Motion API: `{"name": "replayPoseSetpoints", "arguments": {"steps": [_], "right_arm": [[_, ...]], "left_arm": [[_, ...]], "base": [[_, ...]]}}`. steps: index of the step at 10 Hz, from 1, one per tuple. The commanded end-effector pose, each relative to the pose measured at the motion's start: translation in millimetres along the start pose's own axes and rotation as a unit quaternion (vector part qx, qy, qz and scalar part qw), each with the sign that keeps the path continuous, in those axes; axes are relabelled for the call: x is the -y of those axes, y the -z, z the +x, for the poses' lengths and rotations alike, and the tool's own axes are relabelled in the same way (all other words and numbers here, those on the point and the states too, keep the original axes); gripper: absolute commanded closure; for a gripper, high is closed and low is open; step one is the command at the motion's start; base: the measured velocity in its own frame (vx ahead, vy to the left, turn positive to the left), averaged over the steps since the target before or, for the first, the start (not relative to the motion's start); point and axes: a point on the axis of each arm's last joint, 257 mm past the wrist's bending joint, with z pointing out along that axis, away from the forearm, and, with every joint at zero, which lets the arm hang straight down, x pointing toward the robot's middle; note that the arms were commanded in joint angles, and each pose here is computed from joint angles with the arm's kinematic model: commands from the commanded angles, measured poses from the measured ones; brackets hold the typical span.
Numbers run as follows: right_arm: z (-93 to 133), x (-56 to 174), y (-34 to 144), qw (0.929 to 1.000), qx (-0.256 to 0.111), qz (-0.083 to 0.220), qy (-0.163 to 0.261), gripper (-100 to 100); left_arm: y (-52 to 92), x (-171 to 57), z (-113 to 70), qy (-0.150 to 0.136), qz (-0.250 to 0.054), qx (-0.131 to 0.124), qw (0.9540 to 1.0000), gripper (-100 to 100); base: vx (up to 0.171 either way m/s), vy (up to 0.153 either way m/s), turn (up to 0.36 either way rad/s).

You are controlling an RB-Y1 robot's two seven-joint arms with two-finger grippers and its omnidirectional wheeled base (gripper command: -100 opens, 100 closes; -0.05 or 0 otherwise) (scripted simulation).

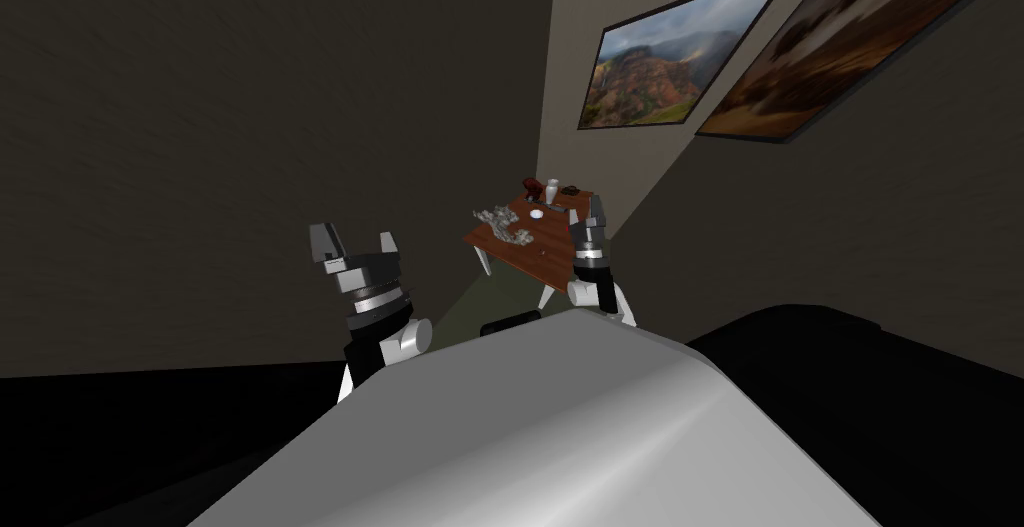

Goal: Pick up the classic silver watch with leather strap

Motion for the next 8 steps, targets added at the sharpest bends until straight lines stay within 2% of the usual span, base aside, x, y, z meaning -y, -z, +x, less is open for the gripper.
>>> {"name": "replayPoseSetpoints", "arguments": {"steps": [1, 5, 8], "right_arm": [[2.9, 6.8, 0.5, 0.9997, -0.017, 0.007, 0.014, -100], [4.1, 45.2, 5.7, 0.9952, -0.056, 0.044, 0.068, -100], [-4.9, 89.7, 15.2, 0.9867, -0.071, 0.086, 0.118, -100]], "left_arm": [[0.0, 0.0, 0.0, 0.000, 0.000, 0.000, 1.0000, 0], [0.0, 0.0, 0.0, 0.000, 0.000, 0.000, 1.0000, 0], [0.0, 0.0, 0.0, 0.000, 0.000, 0.000, 1.0000, 0]], "base": [[-0.006, 0.008, -0.012], [-0.022, 0.033, -0.021], [-0.048, 0.061, -0.043]]}}
